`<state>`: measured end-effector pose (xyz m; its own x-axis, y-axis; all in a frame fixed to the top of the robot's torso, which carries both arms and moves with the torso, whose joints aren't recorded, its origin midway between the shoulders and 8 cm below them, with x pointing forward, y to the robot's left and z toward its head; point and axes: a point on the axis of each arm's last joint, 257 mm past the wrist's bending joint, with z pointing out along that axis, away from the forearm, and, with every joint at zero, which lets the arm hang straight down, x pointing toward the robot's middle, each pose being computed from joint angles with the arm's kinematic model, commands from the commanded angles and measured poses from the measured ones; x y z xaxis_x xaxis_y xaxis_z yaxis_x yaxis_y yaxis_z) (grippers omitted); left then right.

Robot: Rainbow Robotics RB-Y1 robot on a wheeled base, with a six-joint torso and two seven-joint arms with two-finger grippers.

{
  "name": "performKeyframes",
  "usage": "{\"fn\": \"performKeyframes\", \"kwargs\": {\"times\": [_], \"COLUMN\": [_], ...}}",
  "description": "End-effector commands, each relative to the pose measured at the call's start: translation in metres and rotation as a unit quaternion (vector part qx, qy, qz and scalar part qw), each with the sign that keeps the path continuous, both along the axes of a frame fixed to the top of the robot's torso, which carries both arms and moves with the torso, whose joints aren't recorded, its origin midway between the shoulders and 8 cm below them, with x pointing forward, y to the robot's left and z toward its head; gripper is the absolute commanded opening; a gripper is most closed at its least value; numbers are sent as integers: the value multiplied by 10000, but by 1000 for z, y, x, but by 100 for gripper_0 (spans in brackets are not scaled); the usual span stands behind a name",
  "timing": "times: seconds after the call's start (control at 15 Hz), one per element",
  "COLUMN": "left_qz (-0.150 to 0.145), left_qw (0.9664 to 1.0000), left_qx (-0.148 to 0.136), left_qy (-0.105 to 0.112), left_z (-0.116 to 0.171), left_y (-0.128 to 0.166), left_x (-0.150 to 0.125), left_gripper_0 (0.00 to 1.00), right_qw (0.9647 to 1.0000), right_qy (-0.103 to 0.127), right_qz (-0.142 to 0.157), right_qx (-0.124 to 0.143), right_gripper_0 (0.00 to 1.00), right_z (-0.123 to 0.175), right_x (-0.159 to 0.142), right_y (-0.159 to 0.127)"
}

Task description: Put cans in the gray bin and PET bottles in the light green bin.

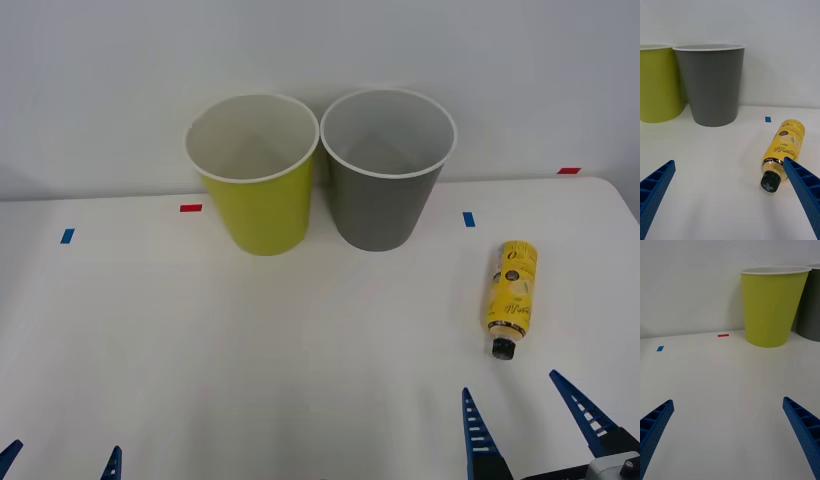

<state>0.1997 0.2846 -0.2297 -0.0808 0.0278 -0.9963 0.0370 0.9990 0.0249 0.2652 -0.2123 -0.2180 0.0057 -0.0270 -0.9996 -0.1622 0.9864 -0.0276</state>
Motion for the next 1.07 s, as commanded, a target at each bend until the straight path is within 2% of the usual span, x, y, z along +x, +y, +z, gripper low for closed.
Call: {"fn": "performKeyframes", "kwargs": {"times": [0.07, 0.47, 0.53, 0.6, 0.73, 0.93, 1.07], "left_qz": [0, 0, 0, 0, 0, 0, 0], "left_qw": [10000, 10000, 10000, 10000, 10000, 10000, 10000], "left_qx": [0, 0, 0, 0, 0, 0, 0], "left_qy": [0, 0, 0, 0, 0, 0, 0], "left_z": [0, 0, 0, 0, 0, 0, 0], "left_y": [0, 0, 0, 0, 0, 0, 0], "left_x": [0, 0, 0, 0, 0, 0, 0], "left_gripper_0": [100, 100, 100, 100, 100, 100, 100], "right_qw": [10000, 10000, 9994, 9991, 9993, 9996, 9986], "right_qy": [0, 0, 331, 383, 351, 177, 350], "right_qz": [0, 0, -64, -155, -114, -214, -344], "right_qx": [0, 0, 34, 54, 96, 75, 191], "right_gripper_0": [100, 100, 100, 100, 100, 100, 100], "right_z": [0, 0, -28, -31, -27, -16, -23], "right_x": [0, 0, -6, -6, -6, 5, 14], "right_y": [0, 0, 1, -2, 6, -3, -7]}}
